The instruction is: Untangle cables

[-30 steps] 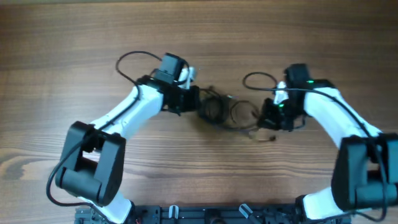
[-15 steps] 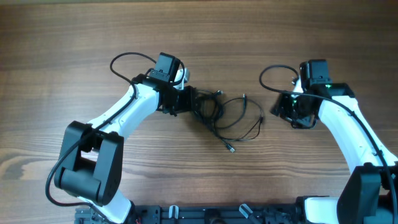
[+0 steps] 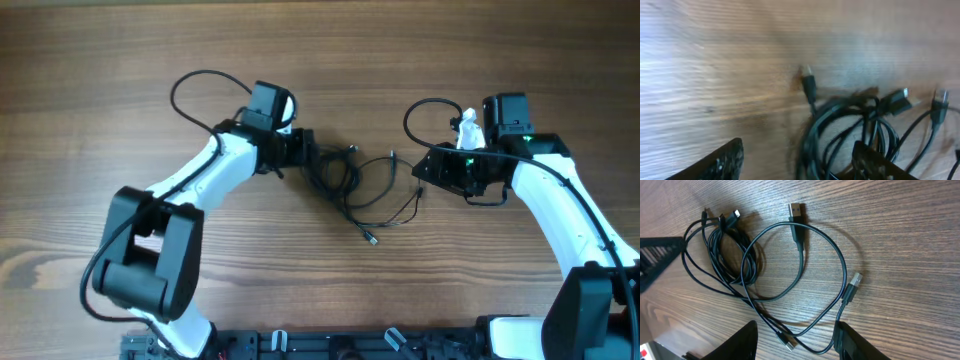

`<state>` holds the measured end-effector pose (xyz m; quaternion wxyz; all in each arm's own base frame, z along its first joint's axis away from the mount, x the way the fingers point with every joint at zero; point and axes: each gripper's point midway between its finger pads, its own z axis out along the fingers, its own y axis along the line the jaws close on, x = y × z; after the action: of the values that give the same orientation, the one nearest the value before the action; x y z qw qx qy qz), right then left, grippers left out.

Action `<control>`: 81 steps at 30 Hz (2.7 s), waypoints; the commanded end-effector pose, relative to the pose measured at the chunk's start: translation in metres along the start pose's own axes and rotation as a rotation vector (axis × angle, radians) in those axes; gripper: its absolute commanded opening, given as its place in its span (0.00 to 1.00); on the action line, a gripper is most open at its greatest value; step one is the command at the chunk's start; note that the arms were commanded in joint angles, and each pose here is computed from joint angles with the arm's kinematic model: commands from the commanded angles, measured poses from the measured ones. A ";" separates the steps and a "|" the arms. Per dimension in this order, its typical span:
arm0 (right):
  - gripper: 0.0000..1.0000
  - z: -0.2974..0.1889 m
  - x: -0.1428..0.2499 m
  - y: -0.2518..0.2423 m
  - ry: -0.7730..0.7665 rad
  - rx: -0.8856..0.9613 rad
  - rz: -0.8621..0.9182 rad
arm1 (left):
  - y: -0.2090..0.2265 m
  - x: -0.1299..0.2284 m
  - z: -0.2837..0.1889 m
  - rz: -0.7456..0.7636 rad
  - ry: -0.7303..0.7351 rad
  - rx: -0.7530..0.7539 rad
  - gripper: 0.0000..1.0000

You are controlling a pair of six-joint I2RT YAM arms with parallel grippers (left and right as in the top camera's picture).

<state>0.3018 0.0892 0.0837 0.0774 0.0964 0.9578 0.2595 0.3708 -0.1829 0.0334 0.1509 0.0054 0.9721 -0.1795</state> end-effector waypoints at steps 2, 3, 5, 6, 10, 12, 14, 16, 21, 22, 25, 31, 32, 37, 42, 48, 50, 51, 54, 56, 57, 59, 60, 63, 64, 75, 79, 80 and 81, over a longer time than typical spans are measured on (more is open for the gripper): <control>0.51 -0.004 0.001 0.008 -0.003 -0.024 -0.024 | -0.024 0.029 0.026 0.096 0.077 -0.005 0.71; 0.51 -0.004 0.001 0.007 0.000 -0.022 -0.023 | -0.027 0.036 0.032 0.109 0.096 -0.007 0.71; 0.51 -0.004 0.002 0.007 0.003 -0.022 -0.021 | -0.033 0.045 0.038 0.128 0.118 -0.007 0.63; 0.51 -0.004 0.002 0.007 0.003 -0.022 -0.021 | -0.034 0.046 0.038 0.132 0.121 -0.006 0.53; 0.51 -0.004 0.003 0.007 0.006 -0.021 -0.028 | -0.035 0.045 0.036 0.133 0.114 -0.002 0.04; 0.51 -0.004 0.003 0.007 0.007 -0.022 -0.030 | -0.044 0.039 0.026 0.139 0.090 0.027 0.04; 0.52 -0.004 0.004 0.016 0.014 -0.070 -0.071 | -0.066 0.026 0.003 0.154 0.044 0.107 0.04; 0.52 -0.003 0.007 0.045 0.022 -0.198 -0.145 | -0.094 0.015 -0.031 0.179 -0.011 0.219 0.04; 0.52 0.005 0.007 0.090 -0.013 -0.300 -0.324 | -0.134 0.010 -0.094 0.237 -0.086 0.407 0.04; 0.51 0.006 0.005 0.095 -0.026 -0.308 -0.348 | -0.138 0.008 -0.105 0.246 -0.112 0.419 0.04; 0.45 0.007 -0.002 0.098 -0.054 -0.299 -0.334 | -0.142 0.006 -0.119 0.255 -0.142 0.435 0.04; 0.49 0.001 0.004 0.112 -0.019 -0.392 -0.287 | -0.150 0.012 -0.125 0.267 -0.117 0.491 0.04; 0.50 0.000 0.005 0.115 -0.016 -0.407 -0.291 | -0.150 0.012 -0.125 0.266 -0.117 0.491 0.04; 0.56 -0.012 0.014 0.138 0.023 -0.559 -0.326 | -0.170 0.013 -0.137 0.309 -0.118 0.613 0.04; 0.47 -0.018 0.009 0.147 -0.005 -0.607 -0.369 | -0.207 0.026 -0.173 0.429 -0.087 0.890 0.04; 0.04 0.005 -0.039 0.092 -0.174 -0.239 0.002 | -0.205 0.029 -0.171 0.419 -0.069 0.884 0.04; 0.04 0.008 -0.045 0.065 -0.219 -0.103 0.116 | -0.195 0.025 -0.167 0.387 -0.066 0.854 0.04; 0.04 0.009 -0.044 0.051 -0.231 -0.033 0.139 | -0.177 0.017 -0.158 0.340 -0.073 0.779 0.04; 0.04 0.005 -0.030 -0.004 -0.241 0.251 0.208 | -0.104 -0.002 -0.130 0.187 -0.090 0.482 0.04; 0.04 -0.011 -0.020 -0.046 -0.266 0.493 0.233 | -0.056 -0.015 -0.127 0.100 -0.110 0.347 0.04; 0.04 -0.019 -0.018 -0.059 -0.281 0.577 0.233 | -0.045 -0.020 -0.128 0.072 -0.118 0.333 0.04; 0.04 -0.032 -0.018 -0.076 -0.312 0.689 0.231 | -0.017 -0.033 -0.135 0.005 -0.155 0.304 0.04; 0.04 -0.033 -0.019 -0.078 -0.318 0.689 0.236 | -0.007 -0.037 -0.137 -0.018 -0.168 0.293 0.04; 0.04 -0.034 -0.021 -0.073 -0.310 0.630 0.238 | 0.015 -0.046 -0.142 -0.070 -0.197 0.266 0.04; 0.04 -0.031 -0.023 -0.066 -0.299 0.588 0.208 | 0.015 -0.046 -0.142 -0.071 -0.197 0.266 0.05; 0.04 -0.039 0.012 0.145 -0.064 -0.616 -0.476 | -0.070 -0.007 -0.121 0.099 -0.079 0.371 0.48; 0.04 -0.040 0.011 0.146 -0.067 -0.617 -0.472 | -0.099 -0.001 -0.123 0.168 -0.079 0.449 0.44; 0.04 -0.040 0.011 0.146 -0.063 -0.617 -0.458 | -0.109 -0.001 -0.127 0.188 -0.081 0.496 0.43; 0.04 -0.040 0.012 0.146 -0.059 -0.621 -0.458 | -0.119 -0.002 -0.131 0.187 -0.086 0.542 0.43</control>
<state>0.3094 0.1911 0.1751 0.1803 -0.1223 0.8455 0.4875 0.3324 -0.2295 0.1717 0.1995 0.1058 0.9014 -0.3694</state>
